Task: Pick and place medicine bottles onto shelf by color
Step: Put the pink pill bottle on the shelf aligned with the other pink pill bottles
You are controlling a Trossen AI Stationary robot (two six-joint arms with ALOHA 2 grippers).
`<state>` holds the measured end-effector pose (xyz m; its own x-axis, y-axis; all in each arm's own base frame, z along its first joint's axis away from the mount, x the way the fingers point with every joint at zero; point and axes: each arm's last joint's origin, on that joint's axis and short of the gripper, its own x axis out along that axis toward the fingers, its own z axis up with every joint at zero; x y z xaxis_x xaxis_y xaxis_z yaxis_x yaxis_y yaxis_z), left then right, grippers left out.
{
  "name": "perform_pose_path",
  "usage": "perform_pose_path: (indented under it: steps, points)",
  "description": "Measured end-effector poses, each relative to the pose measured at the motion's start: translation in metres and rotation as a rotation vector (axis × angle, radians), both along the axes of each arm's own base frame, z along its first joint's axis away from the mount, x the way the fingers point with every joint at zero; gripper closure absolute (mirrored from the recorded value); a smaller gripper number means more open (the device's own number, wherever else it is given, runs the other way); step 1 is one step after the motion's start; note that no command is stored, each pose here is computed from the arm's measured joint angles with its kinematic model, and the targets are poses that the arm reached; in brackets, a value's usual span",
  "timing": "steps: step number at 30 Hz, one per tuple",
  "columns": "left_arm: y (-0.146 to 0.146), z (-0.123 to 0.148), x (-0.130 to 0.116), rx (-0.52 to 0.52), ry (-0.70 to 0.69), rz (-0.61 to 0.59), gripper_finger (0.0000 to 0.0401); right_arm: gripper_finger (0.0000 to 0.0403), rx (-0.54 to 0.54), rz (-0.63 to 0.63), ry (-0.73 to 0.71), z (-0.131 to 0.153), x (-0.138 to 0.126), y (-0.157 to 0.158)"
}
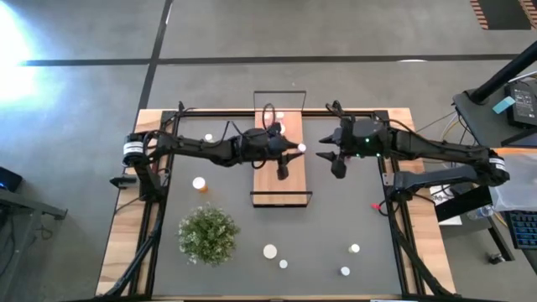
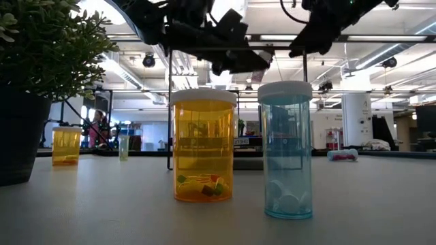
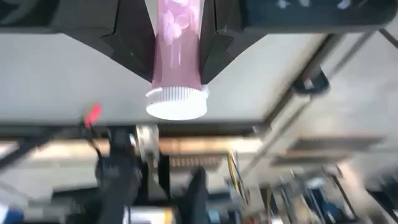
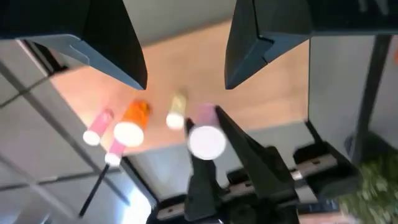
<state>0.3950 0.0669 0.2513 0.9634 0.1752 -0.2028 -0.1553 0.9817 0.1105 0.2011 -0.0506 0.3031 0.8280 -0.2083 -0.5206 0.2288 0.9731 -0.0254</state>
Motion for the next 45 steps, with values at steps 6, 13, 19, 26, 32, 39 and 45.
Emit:
perform_pose_path:
  steps: [6,13,19,26,32,39,45]
  points:
    - [-0.008,-0.013,-0.002,-0.025,0.135,-0.03,0.0315,0.0197,-0.014,0.03,0.098,-0.013,0.007,-0.002]
    - [-0.018,-0.019,-0.004,-0.036,0.207,-0.055,0.0315,0.0197,-0.072,0.137,0.173,-0.022,0.027,-0.006]
    - [-0.02,-0.019,-0.003,-0.033,0.205,-0.061,0.0315,0.0197,-0.099,0.193,0.246,-0.024,0.052,-0.011]
    - [-0.02,-0.02,-0.003,-0.026,0.209,-0.064,0.0315,0.0197,-0.059,0.303,0.259,-0.022,0.079,-0.011]
    - [-0.02,-0.019,-0.003,-0.022,0.206,-0.056,0.0315,0.0197,-0.012,0.343,0.329,-0.026,0.094,-0.008]
    - [-0.02,-0.019,-0.003,-0.021,0.2,-0.054,0.0315,0.0197,-0.003,0.342,0.35,-0.031,0.108,-0.011]
    - [-0.02,-0.019,-0.003,-0.021,0.207,-0.053,0.0315,0.0197,-0.013,0.328,0.335,-0.023,0.105,-0.011]
